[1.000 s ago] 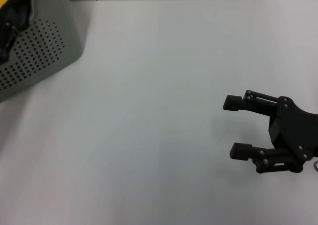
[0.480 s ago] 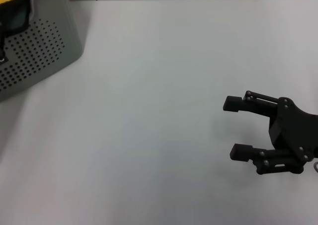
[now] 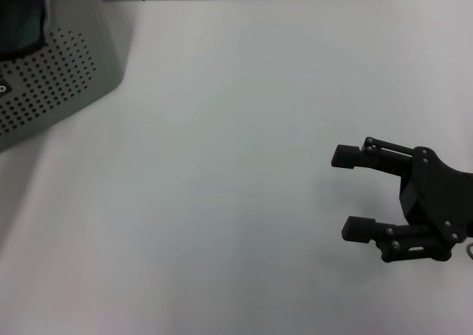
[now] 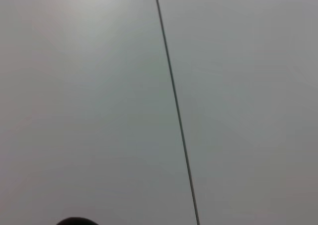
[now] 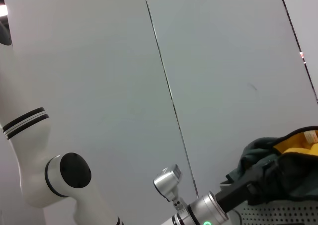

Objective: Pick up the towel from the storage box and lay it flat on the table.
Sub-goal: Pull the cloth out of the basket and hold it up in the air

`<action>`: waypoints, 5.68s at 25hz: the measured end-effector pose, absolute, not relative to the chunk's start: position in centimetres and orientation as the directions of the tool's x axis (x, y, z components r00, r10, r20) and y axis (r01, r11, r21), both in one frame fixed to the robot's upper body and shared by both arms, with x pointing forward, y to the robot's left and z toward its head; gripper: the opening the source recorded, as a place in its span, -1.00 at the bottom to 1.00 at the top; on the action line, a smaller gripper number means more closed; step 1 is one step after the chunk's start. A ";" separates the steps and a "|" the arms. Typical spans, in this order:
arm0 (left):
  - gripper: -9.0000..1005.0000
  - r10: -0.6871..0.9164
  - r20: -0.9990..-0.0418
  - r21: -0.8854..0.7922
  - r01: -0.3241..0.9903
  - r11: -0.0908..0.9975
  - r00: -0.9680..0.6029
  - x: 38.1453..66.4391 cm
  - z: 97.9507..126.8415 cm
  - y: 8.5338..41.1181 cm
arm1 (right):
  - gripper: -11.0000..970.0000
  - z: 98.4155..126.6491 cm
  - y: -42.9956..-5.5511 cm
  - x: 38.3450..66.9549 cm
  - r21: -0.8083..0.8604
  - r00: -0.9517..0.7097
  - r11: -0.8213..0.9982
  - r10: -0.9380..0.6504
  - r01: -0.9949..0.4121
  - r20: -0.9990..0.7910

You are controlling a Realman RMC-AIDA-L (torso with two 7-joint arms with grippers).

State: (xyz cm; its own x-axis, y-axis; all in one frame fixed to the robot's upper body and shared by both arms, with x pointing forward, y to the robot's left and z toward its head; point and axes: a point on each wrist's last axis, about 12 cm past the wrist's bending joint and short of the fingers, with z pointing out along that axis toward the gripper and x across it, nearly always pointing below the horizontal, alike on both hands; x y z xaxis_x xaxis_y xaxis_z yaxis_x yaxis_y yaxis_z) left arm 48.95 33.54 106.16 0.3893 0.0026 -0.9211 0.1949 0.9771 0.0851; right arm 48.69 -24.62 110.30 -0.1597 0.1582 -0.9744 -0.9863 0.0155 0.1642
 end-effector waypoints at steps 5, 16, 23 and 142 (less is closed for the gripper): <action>-0.70 -0.139 -0.895 -0.030 0.255 0.966 0.424 48.2 106.9 33.9 | 0.80 110.3 -24.6 48.6 0.165 -0.161 0.010 0.162 -0.986 -0.974; -0.97 -0.543 -0.790 -0.163 0.756 0.634 0.285 46.4 110.5 32.4 | 0.79 110.3 -24.6 48.6 0.162 -0.159 0.007 0.161 -0.987 -0.974; -0.97 -0.491 -0.868 -0.083 0.953 0.291 0.074 47.4 113.3 29.8 | 0.79 110.4 -24.9 48.7 0.159 -0.151 0.031 0.168 -0.987 -0.974; -0.88 -0.470 -0.882 -0.160 0.913 0.375 0.038 50.7 109.8 23.2 | 0.05 110.7 -17.6 50.9 -0.070 0.159 0.347 0.235 -0.935 -0.959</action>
State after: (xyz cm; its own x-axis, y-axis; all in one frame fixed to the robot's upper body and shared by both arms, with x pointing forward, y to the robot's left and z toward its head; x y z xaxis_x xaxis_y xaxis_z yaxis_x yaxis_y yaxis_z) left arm 50.69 23.23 109.81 0.0383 -0.4705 -0.8816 0.9133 0.3746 -0.1602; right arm 50.94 -17.59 110.71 0.1585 0.2349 -0.9590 -0.9351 0.3474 -0.0695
